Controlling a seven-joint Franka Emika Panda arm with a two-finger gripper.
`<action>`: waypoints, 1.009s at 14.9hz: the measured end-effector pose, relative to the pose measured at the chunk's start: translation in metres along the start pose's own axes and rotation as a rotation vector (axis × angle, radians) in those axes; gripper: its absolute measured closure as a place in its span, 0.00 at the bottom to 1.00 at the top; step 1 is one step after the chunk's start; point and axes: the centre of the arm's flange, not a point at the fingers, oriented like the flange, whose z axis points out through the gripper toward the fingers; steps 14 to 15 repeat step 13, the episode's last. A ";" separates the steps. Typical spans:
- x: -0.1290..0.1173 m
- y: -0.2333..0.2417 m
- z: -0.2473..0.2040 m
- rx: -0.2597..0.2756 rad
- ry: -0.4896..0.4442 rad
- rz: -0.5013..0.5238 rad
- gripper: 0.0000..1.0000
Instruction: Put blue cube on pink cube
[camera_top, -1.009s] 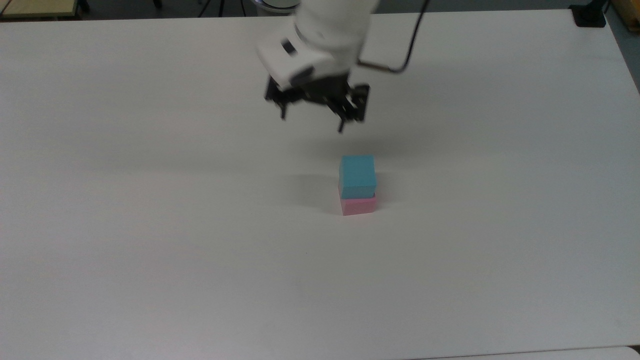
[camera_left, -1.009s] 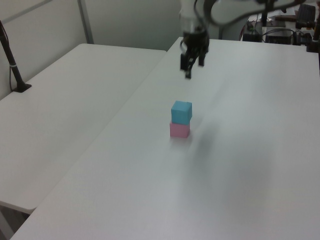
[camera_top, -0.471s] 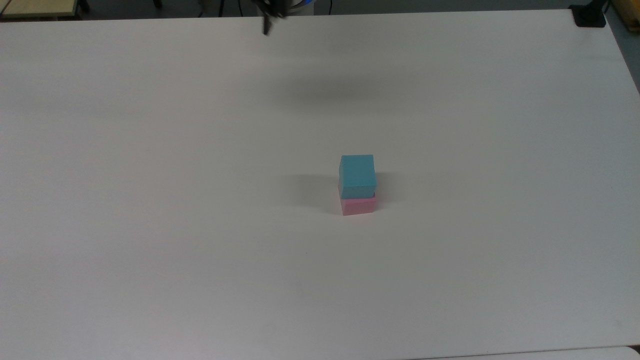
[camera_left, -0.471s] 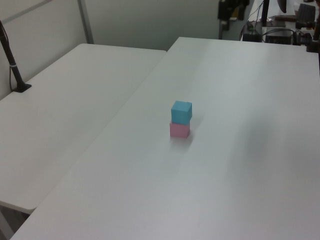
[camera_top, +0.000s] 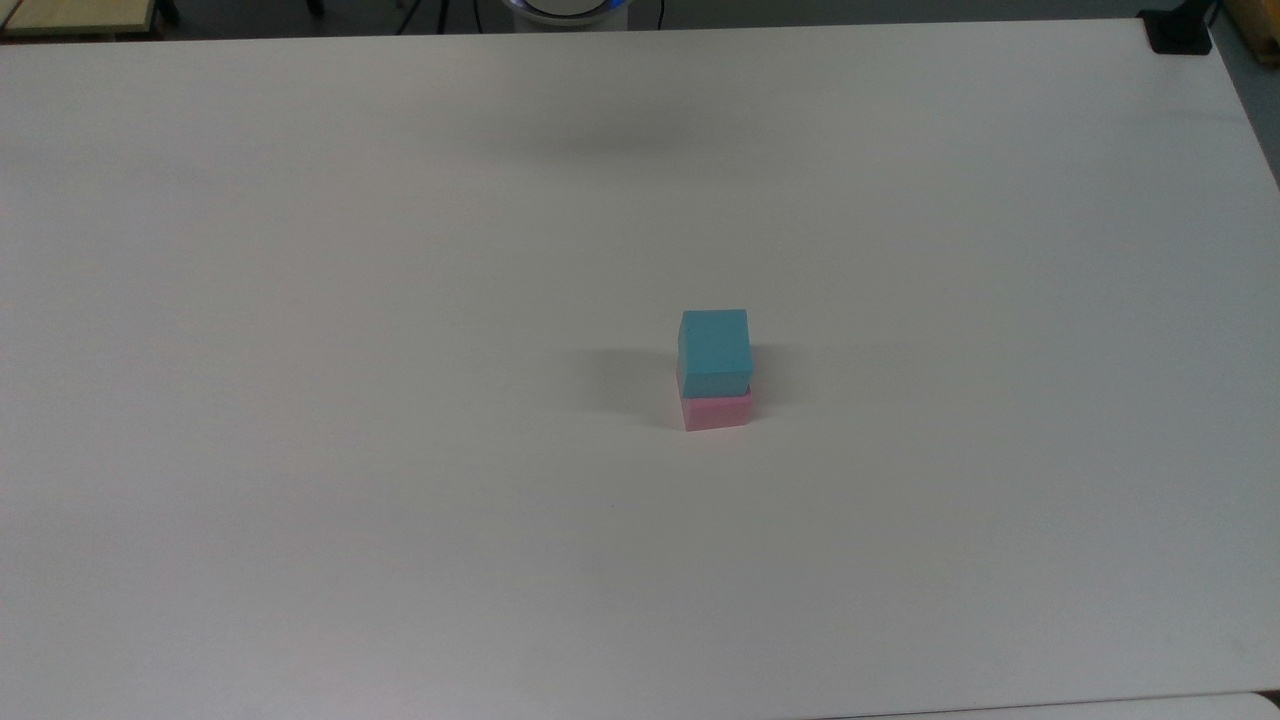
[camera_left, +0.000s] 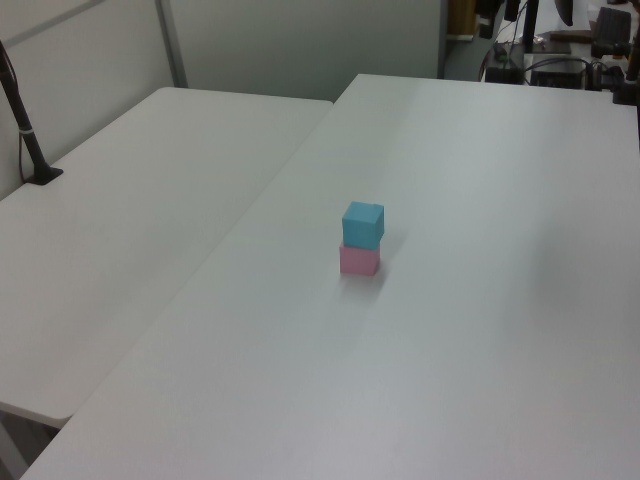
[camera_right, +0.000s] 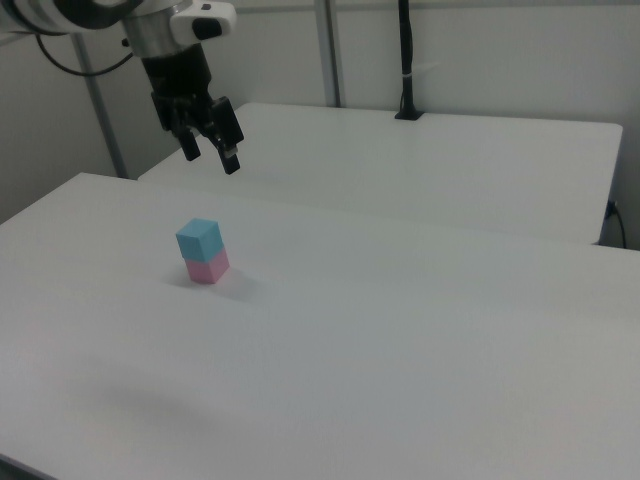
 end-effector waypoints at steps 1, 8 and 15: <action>-0.006 -0.002 0.001 0.001 0.009 -0.016 0.00; -0.022 -0.018 0.008 -0.002 0.003 -0.134 0.00; -0.022 -0.016 0.012 -0.003 -0.006 -0.214 0.00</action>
